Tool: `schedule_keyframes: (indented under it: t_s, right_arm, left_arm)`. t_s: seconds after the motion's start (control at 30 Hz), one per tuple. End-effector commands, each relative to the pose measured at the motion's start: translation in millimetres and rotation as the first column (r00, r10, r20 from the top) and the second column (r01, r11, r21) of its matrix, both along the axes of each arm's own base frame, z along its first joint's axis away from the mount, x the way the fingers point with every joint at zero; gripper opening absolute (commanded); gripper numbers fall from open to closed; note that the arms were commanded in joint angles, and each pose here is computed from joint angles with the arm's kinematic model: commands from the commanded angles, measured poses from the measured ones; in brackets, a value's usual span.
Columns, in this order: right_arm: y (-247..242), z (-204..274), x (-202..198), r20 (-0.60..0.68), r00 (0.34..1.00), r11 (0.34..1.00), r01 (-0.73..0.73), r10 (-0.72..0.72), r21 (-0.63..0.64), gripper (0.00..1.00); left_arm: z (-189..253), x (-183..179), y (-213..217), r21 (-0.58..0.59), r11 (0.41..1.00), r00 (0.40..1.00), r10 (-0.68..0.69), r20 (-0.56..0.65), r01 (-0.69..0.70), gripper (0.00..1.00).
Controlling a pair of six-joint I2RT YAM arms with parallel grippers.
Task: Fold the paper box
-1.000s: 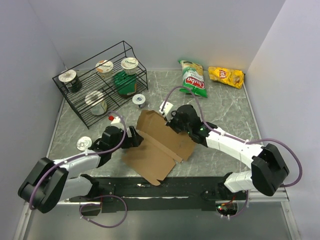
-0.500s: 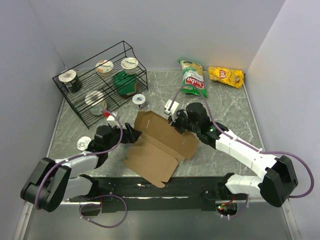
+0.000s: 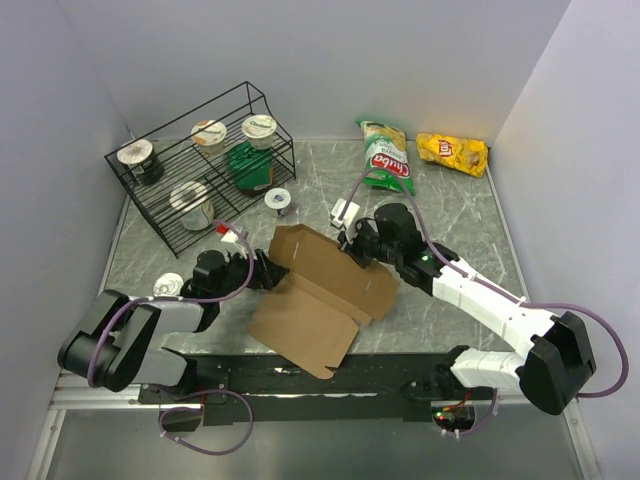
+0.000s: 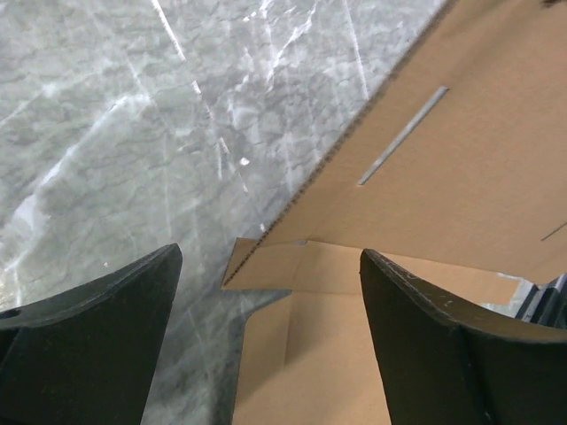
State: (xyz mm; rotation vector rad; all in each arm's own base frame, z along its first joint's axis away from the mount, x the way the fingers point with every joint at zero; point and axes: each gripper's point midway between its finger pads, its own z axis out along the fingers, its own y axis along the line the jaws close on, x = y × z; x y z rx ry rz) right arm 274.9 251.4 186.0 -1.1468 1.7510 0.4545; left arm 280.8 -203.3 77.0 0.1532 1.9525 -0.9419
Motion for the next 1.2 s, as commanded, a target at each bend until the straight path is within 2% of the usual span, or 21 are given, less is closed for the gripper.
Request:
schedule_keyframes:
  t_s: [0.0, 0.17, 0.33, 0.43, 0.57, 0.7, 0.8, 0.9, 1.1, 1.17]
  right_arm:
    - [1, 34, 6, 0.063, 0.998, 0.998, 0.004, -0.008, 0.065, 0.00]
    - [2, 34, 6, 0.055, 0.998, 0.998, 0.001, -0.005, 0.070, 0.00]
    - [-1, 34, 7, 0.059, 0.998, 0.998, 0.010, -0.014, 0.067, 0.00]
    - [-1, 34, 8, 0.059, 0.998, 0.997, 0.014, -0.018, 0.069, 0.00]
    - [0, 31, 10, 0.053, 0.998, 0.998, 0.022, -0.025, 0.065, 0.00]
    - [0, 29, 12, 0.049, 0.998, 0.998, 0.025, -0.028, 0.062, 0.00]
    - [1, 28, 13, 0.047, 0.998, 0.998, 0.027, -0.030, 0.062, 0.00]
    - [-1, 29, 14, 0.054, 0.998, 0.997, 0.040, -0.043, 0.066, 0.00]
    - [-7, 31, 24, 0.076, 0.989, 0.989, 0.120, -0.127, 0.088, 0.00]
    - [-9, 29, 25, 0.065, 0.987, 0.985, 0.140, -0.147, 0.100, 0.00]
  left_arm:
    - [19, 0, -8, -0.067, 0.997, 0.996, -0.037, 0.082, 0.043, 0.84]
    - [17, 2, -16, -0.076, 0.994, 0.994, -0.078, 0.082, 0.084, 0.67]
    - [15, 2, -18, -0.086, 0.992, 0.994, -0.083, 0.073, 0.089, 0.62]
    - [15, 2, -19, -0.095, 0.991, 0.994, -0.084, 0.072, 0.091, 0.55]
    - [14, 1, -19, -0.107, 0.991, 0.996, -0.069, 0.059, 0.075, 0.39]
    - [10, -1, -25, -0.103, 0.992, 0.997, -0.062, 0.036, 0.065, 0.32]
    - [6, -1, -31, -0.094, 0.995, 0.999, -0.039, 0.011, 0.040, 0.27]
    - [1, 1, -34, -0.083, 0.996, 0.999, 0.022, -0.035, -0.024, 0.15]
    - [-2, 2, -47, -0.066, 0.991, 0.990, 0.107, -0.095, -0.114, 0.09]
    - [-3, 2, -50, -0.066, 0.985, 0.980, 0.148, -0.131, -0.157, 0.04]
